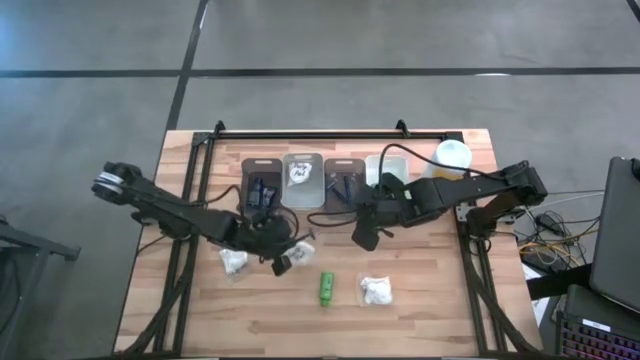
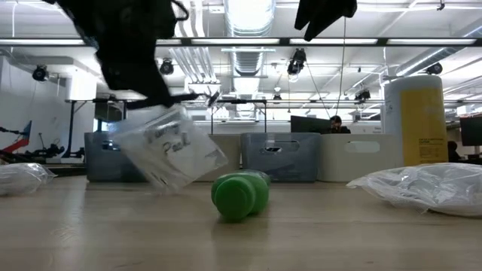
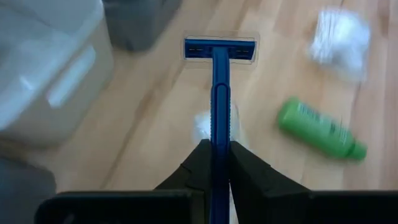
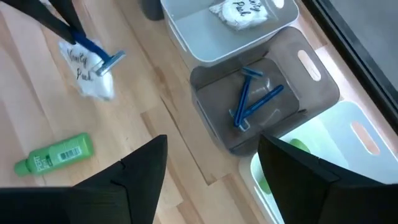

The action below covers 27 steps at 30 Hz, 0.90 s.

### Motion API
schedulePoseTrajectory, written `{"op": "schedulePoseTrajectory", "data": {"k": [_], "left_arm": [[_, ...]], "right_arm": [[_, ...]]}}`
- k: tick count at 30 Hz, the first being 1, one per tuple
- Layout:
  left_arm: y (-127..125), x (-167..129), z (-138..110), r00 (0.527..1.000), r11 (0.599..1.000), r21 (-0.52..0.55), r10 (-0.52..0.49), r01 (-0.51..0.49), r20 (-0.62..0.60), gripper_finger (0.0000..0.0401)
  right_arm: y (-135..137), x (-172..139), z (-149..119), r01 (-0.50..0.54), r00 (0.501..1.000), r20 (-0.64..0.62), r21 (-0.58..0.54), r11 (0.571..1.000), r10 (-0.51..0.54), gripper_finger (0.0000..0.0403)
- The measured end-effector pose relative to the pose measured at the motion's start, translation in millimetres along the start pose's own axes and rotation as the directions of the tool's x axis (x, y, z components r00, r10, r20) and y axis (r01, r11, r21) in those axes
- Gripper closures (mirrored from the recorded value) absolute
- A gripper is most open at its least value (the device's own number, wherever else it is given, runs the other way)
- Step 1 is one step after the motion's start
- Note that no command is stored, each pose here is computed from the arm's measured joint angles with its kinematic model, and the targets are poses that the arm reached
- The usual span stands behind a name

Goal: Pick & Place Travel size toiletries
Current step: Put the blue razor into the right black bin

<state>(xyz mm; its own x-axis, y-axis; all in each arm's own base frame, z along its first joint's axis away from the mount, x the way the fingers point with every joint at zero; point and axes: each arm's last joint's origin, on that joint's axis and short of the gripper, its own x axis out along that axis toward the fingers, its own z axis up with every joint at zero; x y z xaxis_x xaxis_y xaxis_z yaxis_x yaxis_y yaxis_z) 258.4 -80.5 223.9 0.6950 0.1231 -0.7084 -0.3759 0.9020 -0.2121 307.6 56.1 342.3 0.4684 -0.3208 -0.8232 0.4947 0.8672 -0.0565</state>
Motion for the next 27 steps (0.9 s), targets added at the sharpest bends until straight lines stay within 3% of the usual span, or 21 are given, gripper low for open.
{"op": "schedulePoseTrajectory", "data": {"k": [4, 8, 12, 15, 20, 23, 27], "left_arm": [[1.9, 7.5, -9.6, 0.996, 1.0, -0.002, -0.004, 0.004, -0.09, 0.0363], [-2.6, 9.9, -8.1, 0.996, 0.998, -0.035, -0.05, 0.047, -0.077, 0.0365], [-5.8, 6.6, -2.0, 0.996, 0.996, 0.01, -0.086, 0.086, -0.032, 0.0353], [-2.7, 5.3, -7.1, 0.99, 0.996, 0.039, -0.07, 0.075, -0.119, 0.0348], [-3.0, 3.3, -9.0, 0.986, 0.995, -0.051, -0.09, 0.084, -0.139, 0.0356], [2.4, 3.9, -15.2, 0.983, 1.0, -0.026, -0.016, 0.012, -0.185, 0.036], [9.0, 5.2, -21.5, 0.976, 0.986, -0.14, 0.061, -0.092, -0.208, 0.0348]], "right_arm": [[-1.9, -3.0, -0.5, -0.005, 1.0, -0.001, 0.01, 1.0, 0.005, 0.0147], [1.0, -0.5, -0.9, -0.074, 0.996, -0.045, 0.021, 0.997, 0.075, 0.0141], [4.2, 6.4, -3.5, -0.094, 0.993, -0.075, 0.011, 0.996, 0.095, 0.0138], [4.1, 10.1, -5.9, -0.086, 0.993, -0.085, 0.008, 0.996, 0.087, 0.0141], [4.1, 15.3, -10.2, -0.075, 0.992, -0.103, 0.004, 0.997, 0.075, 0.0154], [4.3, 17.0, -11.4, -0.075, 0.992, -0.106, 0.006, 0.997, 0.075, 0.0161], [5.2, 17.3, -10.3, -0.084, 0.992, -0.094, 0.011, 0.996, 0.085, 0.0169]]}}
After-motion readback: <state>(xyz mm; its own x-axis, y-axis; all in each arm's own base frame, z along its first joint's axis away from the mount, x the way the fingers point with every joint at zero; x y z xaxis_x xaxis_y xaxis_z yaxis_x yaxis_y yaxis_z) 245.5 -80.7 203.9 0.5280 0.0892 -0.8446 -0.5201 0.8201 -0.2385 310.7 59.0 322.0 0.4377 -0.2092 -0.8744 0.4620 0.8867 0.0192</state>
